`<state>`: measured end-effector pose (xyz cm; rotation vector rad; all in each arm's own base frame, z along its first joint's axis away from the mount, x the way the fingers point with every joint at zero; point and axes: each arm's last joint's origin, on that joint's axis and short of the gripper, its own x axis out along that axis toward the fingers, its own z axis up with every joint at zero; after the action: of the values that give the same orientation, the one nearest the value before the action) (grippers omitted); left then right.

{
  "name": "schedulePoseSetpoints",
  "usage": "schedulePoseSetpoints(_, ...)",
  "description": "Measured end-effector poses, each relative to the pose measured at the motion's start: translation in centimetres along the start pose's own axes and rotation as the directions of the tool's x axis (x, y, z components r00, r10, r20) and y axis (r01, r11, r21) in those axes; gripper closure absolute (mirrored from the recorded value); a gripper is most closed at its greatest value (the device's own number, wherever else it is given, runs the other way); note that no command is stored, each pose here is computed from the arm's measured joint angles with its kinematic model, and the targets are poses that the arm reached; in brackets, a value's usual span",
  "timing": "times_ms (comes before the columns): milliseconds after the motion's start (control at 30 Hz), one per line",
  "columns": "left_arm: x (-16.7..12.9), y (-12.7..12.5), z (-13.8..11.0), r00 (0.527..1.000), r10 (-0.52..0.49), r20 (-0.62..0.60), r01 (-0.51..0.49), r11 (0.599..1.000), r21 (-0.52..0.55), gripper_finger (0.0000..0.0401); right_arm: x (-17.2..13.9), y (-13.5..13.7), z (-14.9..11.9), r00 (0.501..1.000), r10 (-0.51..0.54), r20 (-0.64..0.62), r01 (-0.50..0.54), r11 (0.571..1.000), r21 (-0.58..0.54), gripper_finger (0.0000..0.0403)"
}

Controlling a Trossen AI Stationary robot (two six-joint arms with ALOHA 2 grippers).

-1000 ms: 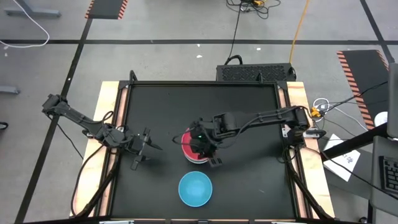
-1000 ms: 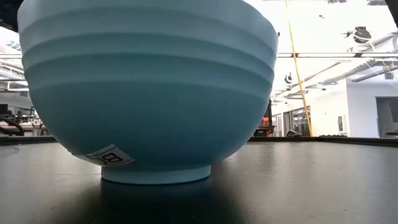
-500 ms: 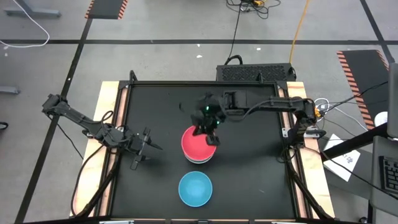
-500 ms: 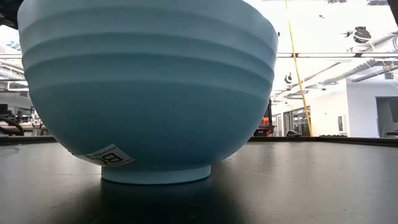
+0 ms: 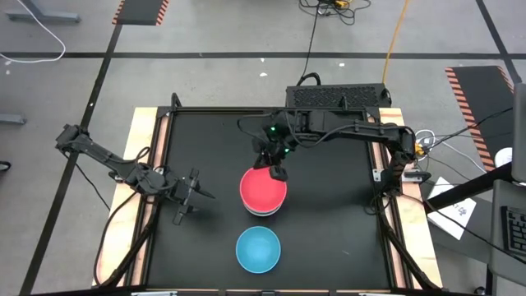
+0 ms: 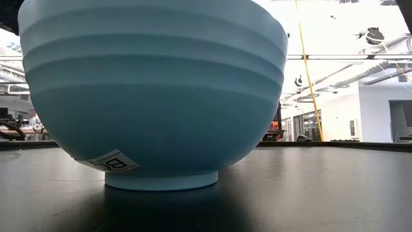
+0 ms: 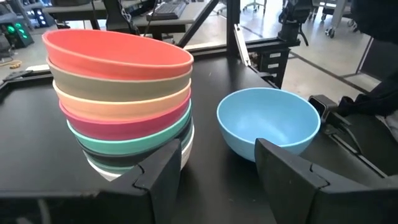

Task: Nest bowls inside each other
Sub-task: Stack the red bowl on the gray bowl

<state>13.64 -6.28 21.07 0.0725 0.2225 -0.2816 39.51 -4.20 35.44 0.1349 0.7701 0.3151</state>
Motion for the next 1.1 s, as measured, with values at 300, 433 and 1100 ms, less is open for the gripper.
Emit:
schedulePoseSetpoints(300,0.0,0.1,0.1,1.000,0.027,0.012,-0.027,1.000,0.001,0.0192,3.0,-1.0,-2.2,0.998,0.067,0.007,-0.067,0.997,0.034,0.0403)
schedulePoseSetpoints(433,0.0,0.1,0.1,1.000,0.027,0.013,-0.027,1.000,-0.003,0.0192,3.6,-1.2,-2.8,0.998,0.067,0.005,-0.067,0.997,0.032,0.0403)
schedulePoseSetpoints(1100,0.0,0.1,0.3,0.999,0.027,0.028,-0.027,1.000,-0.012,0.0192,3.6,-2.1,-3.3,0.998,0.054,0.006,-0.055,0.996,0.065,0.0403)
